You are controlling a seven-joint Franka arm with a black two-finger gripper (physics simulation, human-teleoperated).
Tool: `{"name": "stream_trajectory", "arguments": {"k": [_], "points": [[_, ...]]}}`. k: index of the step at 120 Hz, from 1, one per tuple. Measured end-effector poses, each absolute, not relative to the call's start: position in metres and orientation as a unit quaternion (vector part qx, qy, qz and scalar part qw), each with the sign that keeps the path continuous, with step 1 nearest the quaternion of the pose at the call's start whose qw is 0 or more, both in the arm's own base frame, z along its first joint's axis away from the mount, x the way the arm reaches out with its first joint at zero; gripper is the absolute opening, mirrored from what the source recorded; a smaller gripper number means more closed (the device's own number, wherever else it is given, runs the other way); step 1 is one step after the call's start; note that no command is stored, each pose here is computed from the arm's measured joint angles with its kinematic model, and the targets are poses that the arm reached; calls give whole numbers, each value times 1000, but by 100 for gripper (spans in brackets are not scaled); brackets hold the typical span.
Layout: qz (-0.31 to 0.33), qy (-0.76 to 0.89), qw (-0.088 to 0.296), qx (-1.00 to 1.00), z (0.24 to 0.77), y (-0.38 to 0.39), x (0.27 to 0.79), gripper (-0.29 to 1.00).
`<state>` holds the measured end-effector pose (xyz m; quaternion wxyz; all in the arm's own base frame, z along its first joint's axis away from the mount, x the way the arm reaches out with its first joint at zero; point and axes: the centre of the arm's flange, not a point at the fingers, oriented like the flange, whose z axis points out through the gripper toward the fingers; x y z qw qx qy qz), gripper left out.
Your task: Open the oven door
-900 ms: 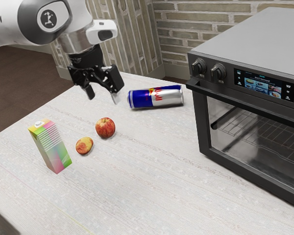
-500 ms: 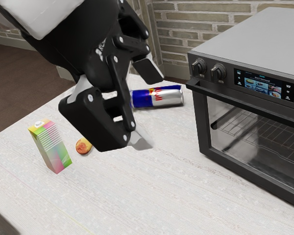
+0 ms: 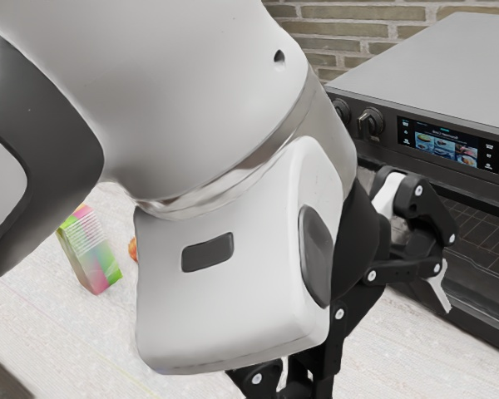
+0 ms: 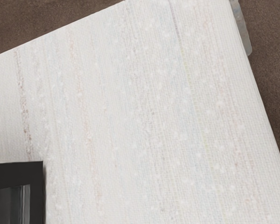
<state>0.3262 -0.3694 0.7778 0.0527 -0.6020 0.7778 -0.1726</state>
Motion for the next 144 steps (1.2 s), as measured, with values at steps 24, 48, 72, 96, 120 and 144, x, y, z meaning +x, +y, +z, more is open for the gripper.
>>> {"name": "stream_trajectory", "arguments": {"k": [24,48,72,96,120,144], "points": [[-185,786,68,-586,779,-338,369,70],[-186,800,59,-567,768,-323,408,70],[-183,802,54,-566,756,-299,465,70],[-185,799,50,-570,748,-278,507,70],[-180,806,44,-562,728,-282,539,70],[-183,800,46,-570,721,-271,564,70]]}}
